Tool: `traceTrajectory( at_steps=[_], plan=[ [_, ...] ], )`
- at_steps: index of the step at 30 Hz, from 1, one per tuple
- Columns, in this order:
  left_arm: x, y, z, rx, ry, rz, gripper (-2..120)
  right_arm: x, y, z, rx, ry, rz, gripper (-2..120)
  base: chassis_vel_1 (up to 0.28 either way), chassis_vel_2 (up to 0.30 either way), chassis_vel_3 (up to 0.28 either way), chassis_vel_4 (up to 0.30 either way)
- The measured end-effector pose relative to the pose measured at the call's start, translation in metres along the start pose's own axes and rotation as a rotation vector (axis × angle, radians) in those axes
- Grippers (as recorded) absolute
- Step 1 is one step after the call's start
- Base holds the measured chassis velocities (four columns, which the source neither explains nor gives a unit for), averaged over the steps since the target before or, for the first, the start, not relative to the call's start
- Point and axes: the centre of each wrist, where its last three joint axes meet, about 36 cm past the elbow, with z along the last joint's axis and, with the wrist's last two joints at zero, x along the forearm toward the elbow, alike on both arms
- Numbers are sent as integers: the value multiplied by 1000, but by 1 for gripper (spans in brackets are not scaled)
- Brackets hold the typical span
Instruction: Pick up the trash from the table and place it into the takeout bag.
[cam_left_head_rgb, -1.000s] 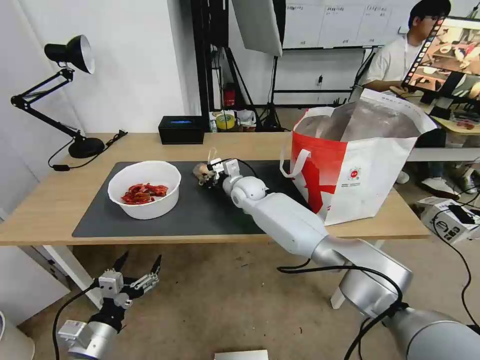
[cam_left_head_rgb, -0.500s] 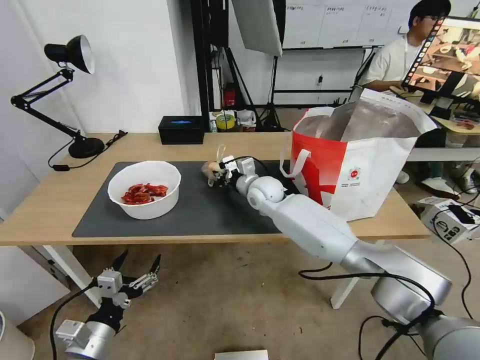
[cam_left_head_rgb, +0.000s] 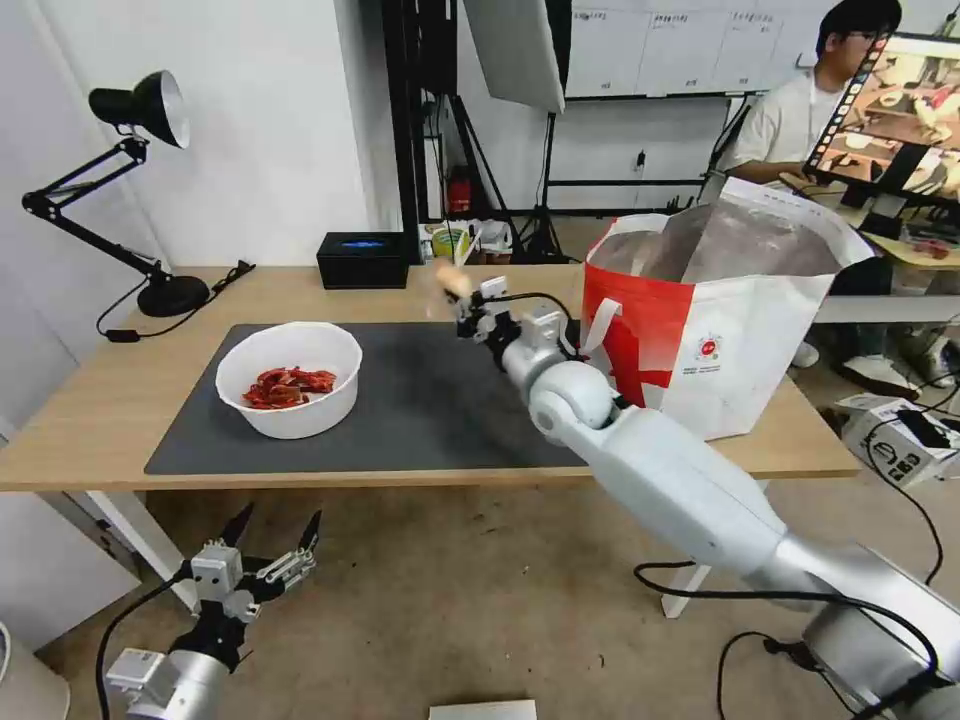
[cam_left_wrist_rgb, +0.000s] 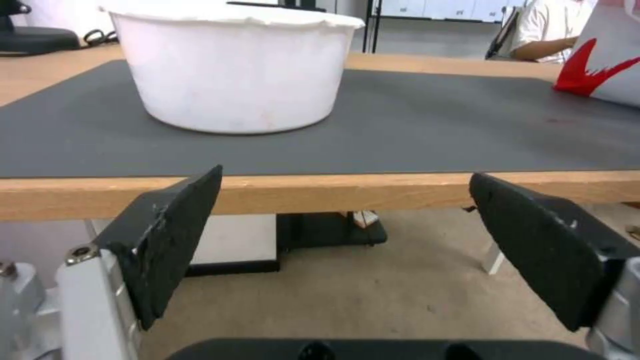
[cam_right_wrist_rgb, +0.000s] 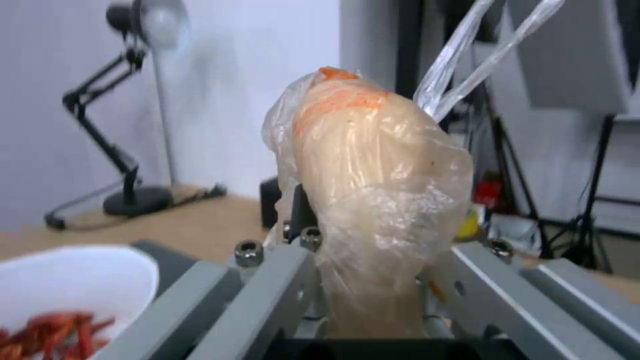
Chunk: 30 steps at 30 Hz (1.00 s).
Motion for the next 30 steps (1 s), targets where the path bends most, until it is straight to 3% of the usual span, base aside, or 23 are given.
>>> traceTrajectory(
  at_steps=[5, 11, 20, 30],
  plan=[
    [1, -5, 0, -2, -3, 4, 100, 38, -18, -26, 24, -154, 61, 7, 0, 0, 0, 0],
    [1, -14, 4, 1, 3, 18, 100, 78, -41, -65, 42, -226, 110, 7, 0, 0, 0, 0],
    [-2, -24, 2, -2, -2, 46, 100, 125, -91, -96, 87, -226, 233, 7, 0, 0, 0, 0],
    [-3, -27, 2, -4, -2, 66, 100, 158, -126, -99, 79, -169, 372, 6, 0, 0, 0, 0]
  ],
)
